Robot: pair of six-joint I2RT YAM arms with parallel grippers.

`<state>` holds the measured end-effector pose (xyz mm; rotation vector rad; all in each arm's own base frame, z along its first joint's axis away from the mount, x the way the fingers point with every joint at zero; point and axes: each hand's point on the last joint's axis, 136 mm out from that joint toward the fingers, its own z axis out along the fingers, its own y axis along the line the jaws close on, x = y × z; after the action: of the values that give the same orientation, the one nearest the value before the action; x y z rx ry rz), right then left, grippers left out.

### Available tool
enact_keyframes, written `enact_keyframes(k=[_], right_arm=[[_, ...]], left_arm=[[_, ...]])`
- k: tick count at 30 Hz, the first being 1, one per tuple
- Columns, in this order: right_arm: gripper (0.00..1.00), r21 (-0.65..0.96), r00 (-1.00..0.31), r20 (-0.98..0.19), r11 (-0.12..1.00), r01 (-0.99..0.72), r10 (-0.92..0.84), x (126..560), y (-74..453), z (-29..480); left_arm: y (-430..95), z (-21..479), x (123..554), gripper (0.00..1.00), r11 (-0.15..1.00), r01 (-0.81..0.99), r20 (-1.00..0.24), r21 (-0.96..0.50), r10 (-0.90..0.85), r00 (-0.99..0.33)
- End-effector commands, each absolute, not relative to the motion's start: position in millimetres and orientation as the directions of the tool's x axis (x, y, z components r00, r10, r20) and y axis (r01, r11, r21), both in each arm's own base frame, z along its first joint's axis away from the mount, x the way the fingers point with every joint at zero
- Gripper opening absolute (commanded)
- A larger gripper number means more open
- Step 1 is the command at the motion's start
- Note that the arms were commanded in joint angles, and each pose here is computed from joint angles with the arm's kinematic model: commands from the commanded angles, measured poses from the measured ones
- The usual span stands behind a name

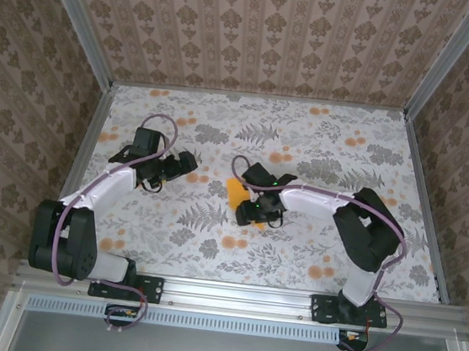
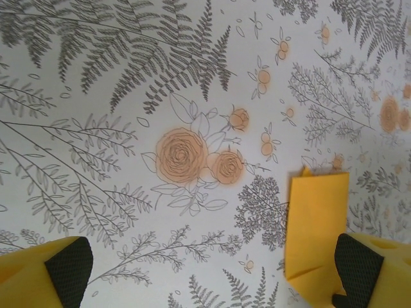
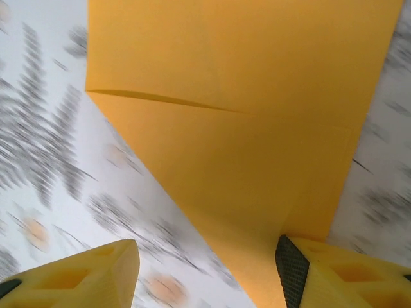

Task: Fold a paper plane with a square sheet of paper (pick it up from the middle)
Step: Move the paper to the center of the table.

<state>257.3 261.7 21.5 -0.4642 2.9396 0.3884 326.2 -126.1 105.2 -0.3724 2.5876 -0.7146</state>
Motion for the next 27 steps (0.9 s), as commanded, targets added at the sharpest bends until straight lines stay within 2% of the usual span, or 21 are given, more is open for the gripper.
enact_keyframes(k=[1,6,10,20,27], right_arm=[[0.63,0.202,-0.927,-0.131,0.906,-0.372,-0.351,237.9,236.0,31.9],[0.63,0.33,-0.934,-0.321,0.907,-0.263,-0.154,269.0,260.8,74.5],[0.62,0.373,-0.924,-0.379,0.908,-0.191,-0.039,286.0,265.7,78.5],[0.59,0.42,-0.947,-0.322,0.898,-0.131,0.012,296.0,266.1,50.6],[0.58,0.438,-0.961,-0.274,0.895,-0.081,0.047,294.4,254.3,28.2]], left_arm=[[-134.8,106.1,326.4,1.0,0.802,-0.128,-0.309,-0.584,-0.365,-0.878],[-144.9,107.3,323.0,1.0,0.807,-0.1,-0.315,-0.581,-0.337,-0.887],[-161.0,106.3,315.9,1.0,0.813,-0.07,-0.316,-0.578,-0.302,-0.899],[-203.3,103.2,300.8,1.0,0.772,-0.046,-0.271,-0.634,-0.278,-0.922],[-235.7,94.1,286.7,0.91,0.741,-0.056,-0.205,-0.67,-0.256,-0.945]])
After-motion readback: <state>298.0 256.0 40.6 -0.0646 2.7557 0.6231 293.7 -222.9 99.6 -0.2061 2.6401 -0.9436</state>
